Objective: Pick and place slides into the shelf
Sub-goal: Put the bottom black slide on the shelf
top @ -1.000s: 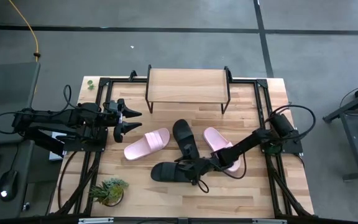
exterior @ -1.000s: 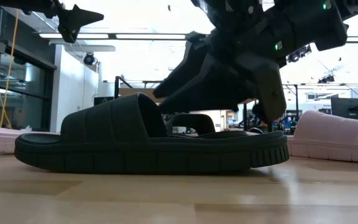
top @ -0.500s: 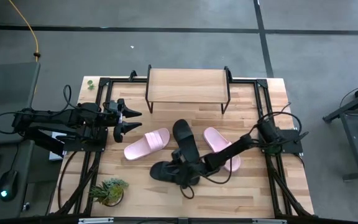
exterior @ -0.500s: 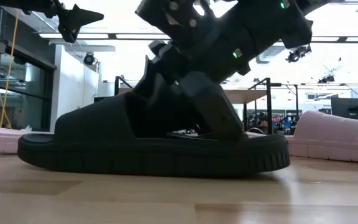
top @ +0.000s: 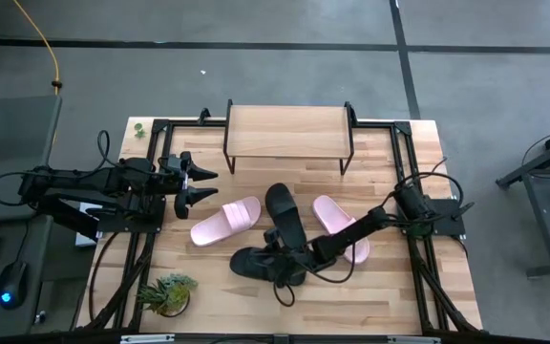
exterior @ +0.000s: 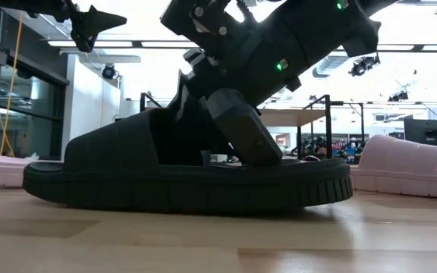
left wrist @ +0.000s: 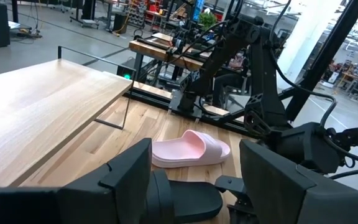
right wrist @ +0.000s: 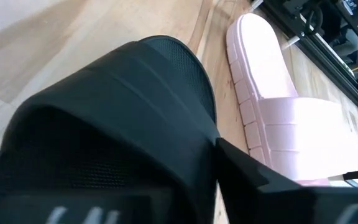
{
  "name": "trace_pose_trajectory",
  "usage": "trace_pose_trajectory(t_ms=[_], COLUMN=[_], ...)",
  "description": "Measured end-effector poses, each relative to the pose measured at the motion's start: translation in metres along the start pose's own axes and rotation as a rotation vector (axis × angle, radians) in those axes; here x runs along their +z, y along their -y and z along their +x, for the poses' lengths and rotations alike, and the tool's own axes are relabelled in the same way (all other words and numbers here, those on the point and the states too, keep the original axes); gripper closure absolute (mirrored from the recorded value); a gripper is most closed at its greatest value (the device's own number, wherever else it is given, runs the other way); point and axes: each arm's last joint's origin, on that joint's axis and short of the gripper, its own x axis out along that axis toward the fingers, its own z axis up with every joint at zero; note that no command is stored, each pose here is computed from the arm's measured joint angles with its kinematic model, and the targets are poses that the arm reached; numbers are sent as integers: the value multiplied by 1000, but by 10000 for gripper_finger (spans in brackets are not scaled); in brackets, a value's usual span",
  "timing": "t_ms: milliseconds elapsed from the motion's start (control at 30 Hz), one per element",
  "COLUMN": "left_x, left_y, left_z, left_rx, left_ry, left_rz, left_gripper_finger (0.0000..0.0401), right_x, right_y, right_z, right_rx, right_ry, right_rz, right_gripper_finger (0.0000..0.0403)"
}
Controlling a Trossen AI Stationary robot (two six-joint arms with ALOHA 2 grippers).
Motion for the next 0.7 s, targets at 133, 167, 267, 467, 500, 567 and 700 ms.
trace_pose_trajectory(t_ms=[133, 167, 267, 467, 500, 567, 700], left_x=[0, 0, 0, 0, 0, 0, 0], left_y=[0, 0, 0, 0, 0, 0, 0], left_z=[0, 0, 0, 0, 0, 0, 0], left_rx=[0, 0, 0, 0, 0, 0, 0], left_ry=[0, 0, 0, 0, 0, 0, 0], left_rz=[0, 0, 0, 0, 0, 0, 0], left_gripper_finger=[176, 176, 176, 176, 176, 176, 176], right_x=[0, 0, 1, 2, 3, 8, 15], right_y=[0, 0, 0, 4, 5, 10, 18], right_z=[0, 0, 0, -4, -5, -10, -19], right_rx=[-2, -2, -4, -30, -29, -42, -87], right_ry=[3, 5, 9, 0, 0, 16, 27], right_rz=[1, 2, 10, 18, 25, 43, 63], right_gripper_finger=[392, 396, 393, 399, 399, 400, 401])
